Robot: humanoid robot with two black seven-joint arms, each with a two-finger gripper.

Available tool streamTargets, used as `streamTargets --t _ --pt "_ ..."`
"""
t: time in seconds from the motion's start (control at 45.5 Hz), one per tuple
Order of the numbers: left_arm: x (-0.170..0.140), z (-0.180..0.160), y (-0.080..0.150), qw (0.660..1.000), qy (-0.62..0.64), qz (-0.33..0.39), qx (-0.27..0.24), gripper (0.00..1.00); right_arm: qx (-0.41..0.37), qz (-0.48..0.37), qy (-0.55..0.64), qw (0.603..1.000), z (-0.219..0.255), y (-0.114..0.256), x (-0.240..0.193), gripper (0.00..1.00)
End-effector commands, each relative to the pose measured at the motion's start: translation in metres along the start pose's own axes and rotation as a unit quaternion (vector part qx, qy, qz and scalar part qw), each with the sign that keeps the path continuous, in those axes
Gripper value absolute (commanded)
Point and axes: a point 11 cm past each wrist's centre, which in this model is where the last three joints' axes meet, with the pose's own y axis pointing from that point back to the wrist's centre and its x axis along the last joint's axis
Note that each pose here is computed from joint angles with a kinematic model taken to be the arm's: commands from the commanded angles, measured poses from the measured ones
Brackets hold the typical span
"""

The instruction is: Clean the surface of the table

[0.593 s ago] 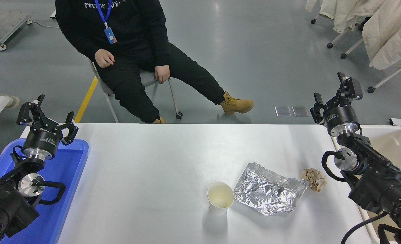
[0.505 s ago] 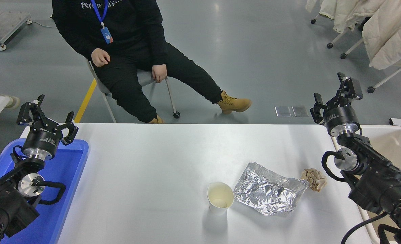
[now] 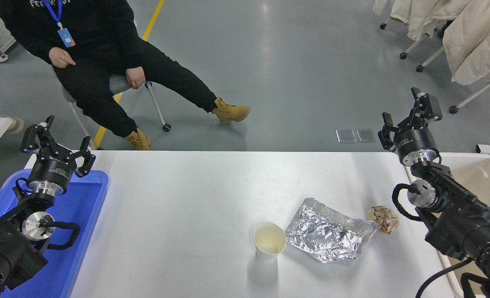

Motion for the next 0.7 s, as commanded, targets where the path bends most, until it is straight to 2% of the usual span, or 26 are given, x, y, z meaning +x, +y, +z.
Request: streamTargets --t 0.0,0.681 --pt "0.0 0.0 0.0 1.0 0.0 0.0 0.0 1.0 0.009 -0.009 -0.002 1.0 -0.008 -0.007 -0.009 1.0" --pt "0.0 0.0 0.0 1.0 0.0 0.0 0.0 1.0 -0.008 -0.006 -0.007 1.0 0.007 0.006 0.002 1.0"
